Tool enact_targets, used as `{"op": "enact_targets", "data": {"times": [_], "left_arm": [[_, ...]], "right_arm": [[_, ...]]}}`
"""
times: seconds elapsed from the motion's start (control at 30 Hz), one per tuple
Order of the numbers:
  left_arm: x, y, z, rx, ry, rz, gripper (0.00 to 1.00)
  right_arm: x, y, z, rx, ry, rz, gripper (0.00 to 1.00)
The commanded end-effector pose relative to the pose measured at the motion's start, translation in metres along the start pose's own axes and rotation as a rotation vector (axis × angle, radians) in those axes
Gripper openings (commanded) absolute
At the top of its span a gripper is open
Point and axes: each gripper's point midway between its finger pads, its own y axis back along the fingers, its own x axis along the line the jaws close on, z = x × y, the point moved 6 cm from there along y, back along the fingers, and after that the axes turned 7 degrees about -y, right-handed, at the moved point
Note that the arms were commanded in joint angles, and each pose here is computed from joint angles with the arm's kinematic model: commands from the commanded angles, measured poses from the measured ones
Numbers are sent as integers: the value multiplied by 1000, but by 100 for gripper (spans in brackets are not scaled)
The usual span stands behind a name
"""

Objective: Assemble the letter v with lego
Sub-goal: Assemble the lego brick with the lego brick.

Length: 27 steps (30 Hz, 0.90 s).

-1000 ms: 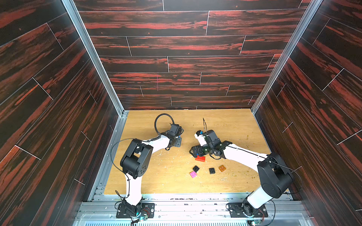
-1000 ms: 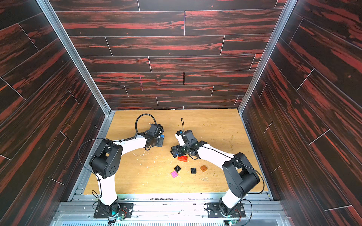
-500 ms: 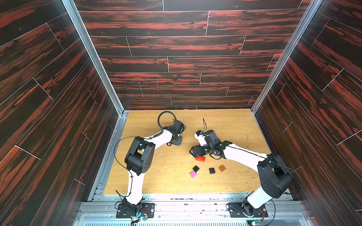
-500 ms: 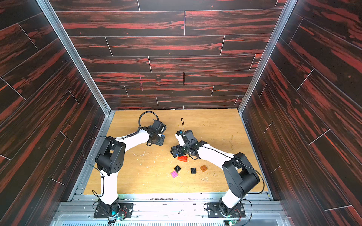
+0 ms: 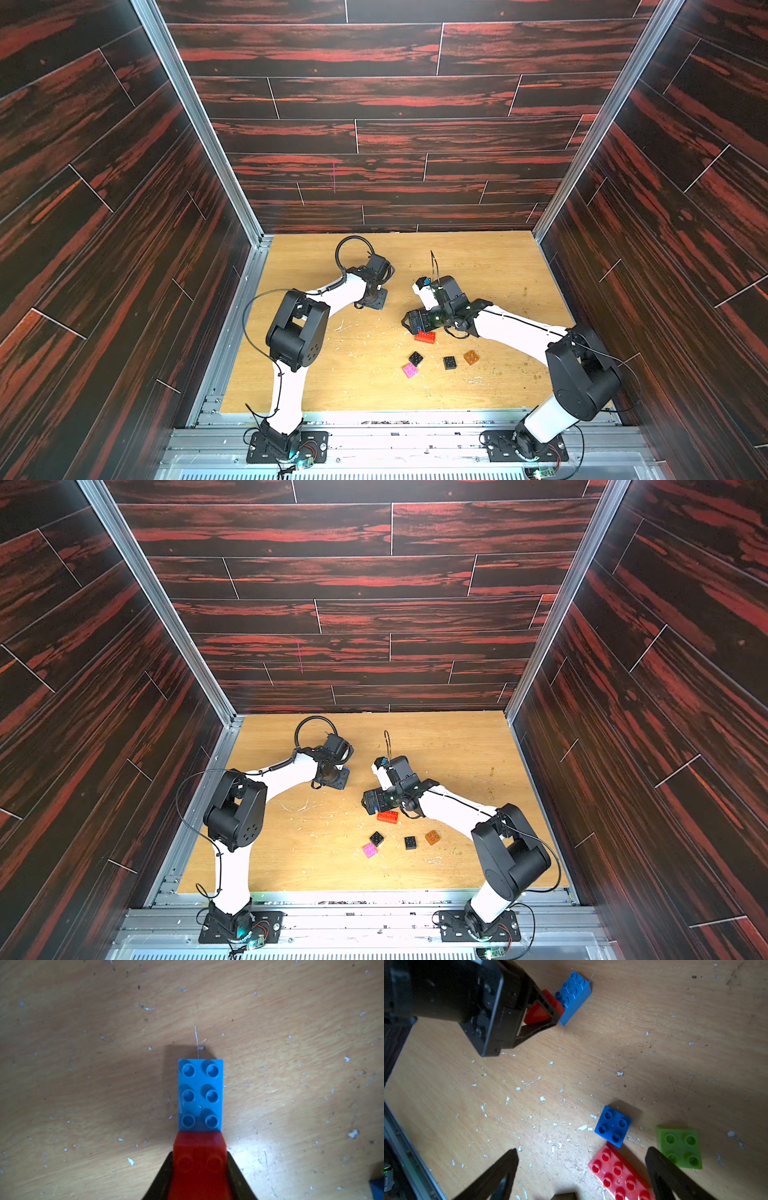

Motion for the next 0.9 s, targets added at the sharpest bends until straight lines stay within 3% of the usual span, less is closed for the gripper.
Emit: {"op": "enact_targets", "data": {"times": [0.0, 0.67, 0.87], "left_arm": [[1, -11, -28, 141, -6, 20, 30], [5, 4, -19, 79, 20, 57, 45], [8, 5, -17, 63, 33, 85, 58]], "right_arm": [[-2, -4, -1, 15, -16, 2, 98], [-4, -7, -1, 20, -23, -7, 98], [-4, -8, -1, 24, -23, -8, 98]]}}
